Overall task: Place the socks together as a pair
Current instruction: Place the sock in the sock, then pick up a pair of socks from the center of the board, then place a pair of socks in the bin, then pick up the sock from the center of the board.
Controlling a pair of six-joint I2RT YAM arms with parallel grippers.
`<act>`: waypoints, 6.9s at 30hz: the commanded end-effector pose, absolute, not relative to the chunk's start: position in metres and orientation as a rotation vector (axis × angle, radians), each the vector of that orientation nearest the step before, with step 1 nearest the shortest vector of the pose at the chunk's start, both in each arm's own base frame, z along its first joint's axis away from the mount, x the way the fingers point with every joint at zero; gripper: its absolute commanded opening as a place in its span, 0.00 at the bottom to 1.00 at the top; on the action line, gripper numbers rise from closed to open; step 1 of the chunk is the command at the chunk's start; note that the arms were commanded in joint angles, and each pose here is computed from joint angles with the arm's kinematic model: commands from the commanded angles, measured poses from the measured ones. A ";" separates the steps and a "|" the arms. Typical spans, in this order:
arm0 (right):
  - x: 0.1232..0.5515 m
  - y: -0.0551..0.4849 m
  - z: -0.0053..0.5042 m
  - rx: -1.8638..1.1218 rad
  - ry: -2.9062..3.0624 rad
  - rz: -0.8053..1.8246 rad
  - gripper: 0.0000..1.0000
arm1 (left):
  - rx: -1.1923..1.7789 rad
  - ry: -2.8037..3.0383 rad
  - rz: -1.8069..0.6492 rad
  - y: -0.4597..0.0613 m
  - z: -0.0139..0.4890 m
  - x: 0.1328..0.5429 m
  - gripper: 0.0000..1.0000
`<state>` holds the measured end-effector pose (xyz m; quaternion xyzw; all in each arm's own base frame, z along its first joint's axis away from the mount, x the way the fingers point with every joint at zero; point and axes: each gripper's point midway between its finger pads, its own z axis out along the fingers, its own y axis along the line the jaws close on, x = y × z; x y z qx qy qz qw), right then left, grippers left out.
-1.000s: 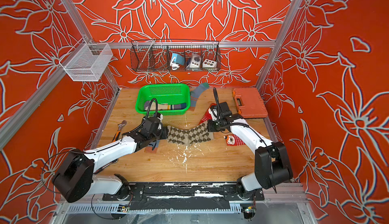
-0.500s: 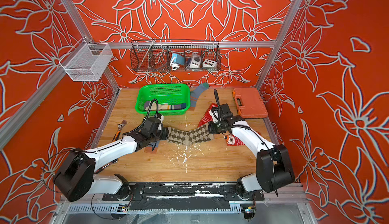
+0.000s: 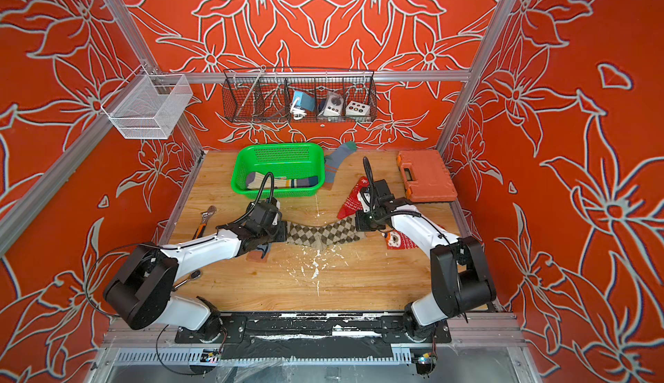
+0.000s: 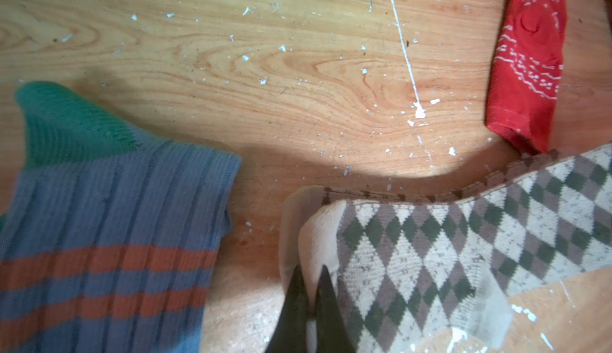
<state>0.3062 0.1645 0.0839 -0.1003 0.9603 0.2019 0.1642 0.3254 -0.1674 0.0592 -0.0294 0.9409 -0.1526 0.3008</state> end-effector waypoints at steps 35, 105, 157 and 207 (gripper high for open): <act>0.305 0.141 0.038 -0.142 2.795 0.567 0.47 | -0.069 2.478 -0.445 -0.167 0.041 0.319 0.46; 0.496 0.370 0.215 -0.368 2.278 1.228 0.00 | -0.366 2.175 0.238 0.001 0.195 0.509 0.00; 0.325 0.292 0.155 -0.622 2.397 0.725 0.41 | -0.361 2.211 -0.548 -0.101 0.110 0.326 0.61; 0.249 0.307 0.096 -0.451 2.539 1.056 0.36 | -0.230 2.265 -0.634 -0.148 0.112 0.269 0.50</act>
